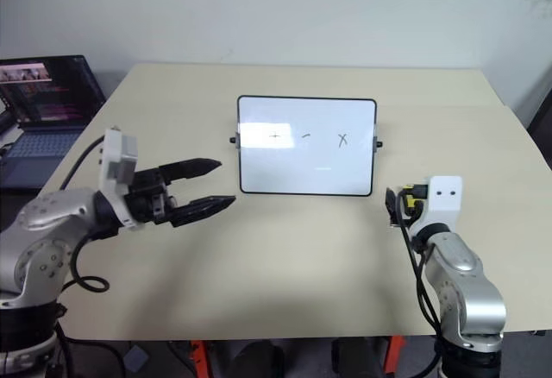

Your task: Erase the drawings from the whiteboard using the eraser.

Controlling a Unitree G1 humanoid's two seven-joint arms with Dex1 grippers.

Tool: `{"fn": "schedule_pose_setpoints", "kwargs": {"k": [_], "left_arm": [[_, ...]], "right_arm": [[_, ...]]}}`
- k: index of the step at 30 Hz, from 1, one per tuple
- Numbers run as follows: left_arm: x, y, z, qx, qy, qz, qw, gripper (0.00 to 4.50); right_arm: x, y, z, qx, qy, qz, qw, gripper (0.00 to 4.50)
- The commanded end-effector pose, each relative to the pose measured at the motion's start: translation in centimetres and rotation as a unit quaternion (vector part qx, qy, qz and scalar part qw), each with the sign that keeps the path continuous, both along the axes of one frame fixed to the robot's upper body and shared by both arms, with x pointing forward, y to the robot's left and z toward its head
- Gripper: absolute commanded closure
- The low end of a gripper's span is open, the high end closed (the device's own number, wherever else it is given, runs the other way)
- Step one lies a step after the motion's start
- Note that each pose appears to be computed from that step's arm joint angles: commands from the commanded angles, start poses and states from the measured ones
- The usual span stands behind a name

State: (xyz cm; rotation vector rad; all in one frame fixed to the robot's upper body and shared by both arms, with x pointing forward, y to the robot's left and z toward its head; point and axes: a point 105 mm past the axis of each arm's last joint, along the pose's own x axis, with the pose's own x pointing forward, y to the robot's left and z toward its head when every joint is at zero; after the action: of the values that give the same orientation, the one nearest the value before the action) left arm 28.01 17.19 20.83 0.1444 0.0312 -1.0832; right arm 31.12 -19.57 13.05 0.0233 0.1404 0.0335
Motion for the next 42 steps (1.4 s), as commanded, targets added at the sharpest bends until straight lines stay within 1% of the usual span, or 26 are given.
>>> {"fn": "schedule_pose_setpoints", "kwargs": {"k": [1,9,15,20,30,38,42], "left_arm": [[0.3,0.7,1.4,0.028,-0.043,-0.005,0.999,0.00],[0.8,0.7,1.3,0.043,-0.060,-0.007,0.997,0.00],[0.5,0.1,0.7,0.045,-0.067,-0.009,0.997,0.00],[0.5,0.2,0.7,0.044,-0.068,-0.004,0.997,0.00],[0.5,0.5,0.6,0.046,-0.067,-0.001,0.997,0.00],[0.7,0.4,0.8,0.049,-0.070,-0.006,0.996,0.00],[0.6,0.6,0.8,0.050,-0.070,-0.004,0.996,0.00]], "right_arm": [[0.4,0.2,0.9,-0.002,-0.017,0.004,1.000,0.02],[1.9,0.5,0.0,-0.013,0.003,0.009,1.000,0.02],[3.0,-0.9,-1.2,-0.005,0.022,-0.009,1.000,0.02],[3.7,-1.9,-1.2,-0.005,0.024,-0.025,0.999,0.02],[4.0,-3.6,-1.2,-0.004,0.022,-0.057,0.998,0.02],[3.6,-4.0,-2.5,0.037,0.048,-0.085,0.995,0.02],[3.7,-3.7,-2.6,0.044,0.052,-0.083,0.994,0.02]]}}
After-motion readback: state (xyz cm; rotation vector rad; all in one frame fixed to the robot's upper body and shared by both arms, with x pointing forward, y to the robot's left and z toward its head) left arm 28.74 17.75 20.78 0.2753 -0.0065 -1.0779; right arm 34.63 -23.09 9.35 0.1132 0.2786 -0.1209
